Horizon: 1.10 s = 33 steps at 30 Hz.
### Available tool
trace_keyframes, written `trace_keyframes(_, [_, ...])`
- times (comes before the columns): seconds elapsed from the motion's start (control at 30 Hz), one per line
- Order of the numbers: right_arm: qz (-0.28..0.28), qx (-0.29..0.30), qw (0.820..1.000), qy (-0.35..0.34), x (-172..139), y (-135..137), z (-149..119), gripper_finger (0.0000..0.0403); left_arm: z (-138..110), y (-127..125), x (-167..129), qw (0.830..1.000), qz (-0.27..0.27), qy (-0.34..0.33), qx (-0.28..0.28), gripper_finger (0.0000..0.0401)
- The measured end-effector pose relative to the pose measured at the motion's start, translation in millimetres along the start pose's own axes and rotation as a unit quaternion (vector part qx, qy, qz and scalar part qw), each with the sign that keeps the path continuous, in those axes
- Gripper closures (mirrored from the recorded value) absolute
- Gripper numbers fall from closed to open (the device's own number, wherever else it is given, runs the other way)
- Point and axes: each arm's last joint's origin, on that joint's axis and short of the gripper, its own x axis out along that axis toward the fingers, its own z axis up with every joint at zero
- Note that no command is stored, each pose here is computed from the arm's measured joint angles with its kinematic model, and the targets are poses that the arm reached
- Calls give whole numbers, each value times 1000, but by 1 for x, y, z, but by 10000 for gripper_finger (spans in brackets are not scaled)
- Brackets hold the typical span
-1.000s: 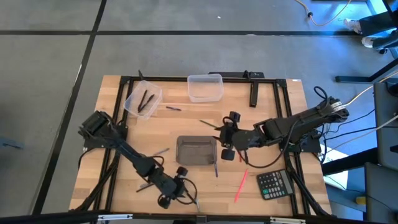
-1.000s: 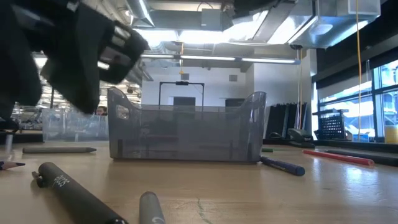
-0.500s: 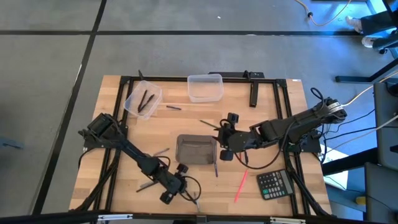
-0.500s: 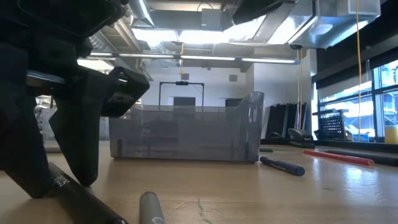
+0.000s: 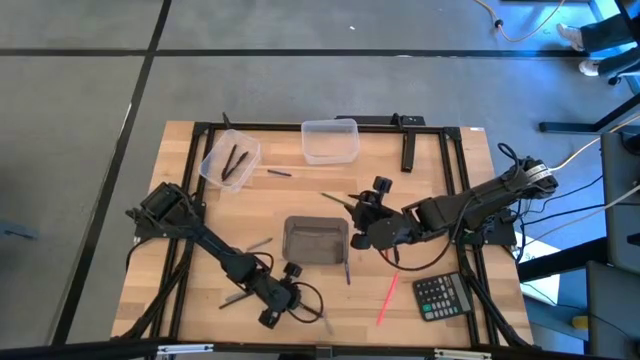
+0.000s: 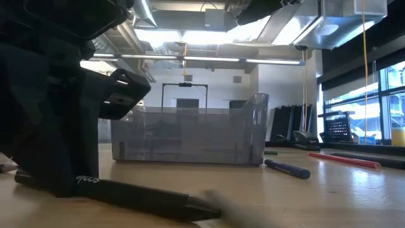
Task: Sort crayons/erasers/pens/pencils in bins
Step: Put the black pen into the left transparent bin
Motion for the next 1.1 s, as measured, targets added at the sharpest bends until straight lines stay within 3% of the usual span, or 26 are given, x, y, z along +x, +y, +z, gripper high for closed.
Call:
trace_keyframes(0.17, [-5,0,1000,0,0,0,0,262,1,0,-5,1000,1,-1,0,385])
trace_keyframes(0.4, [-5,-10,1000,0,0,-1,0,262,13,3,-31,1000,20,-19,-3,374])
trace_keyframes(0.63, [-36,-11,999,-1,0,-2,0,262,34,16,-97,992,100,-81,-19,381])
trace_keyframes(0.73, [-43,-10,999,-2,0,-3,0,262,37,24,-133,979,169,-107,-42,383])
trace_keyframes(0.83, [-31,5,1000,-1,0,-2,0,262,30,38,-168,940,299,-129,-97,382])
trace_keyframes(0.93, [-28,12,1000,-1,0,-2,0,262,17,54,-195,872,438,-151,-156,383])
trace_keyframes(1.0, [-28,6,1000,-1,0,-2,0,262,6,67,-208,833,496,-153,-190,383])
trace_keyframes(1.1, [-27,-11,1000,-1,0,-2,0,262,-12,95,-223,796,537,-115,-255,384])
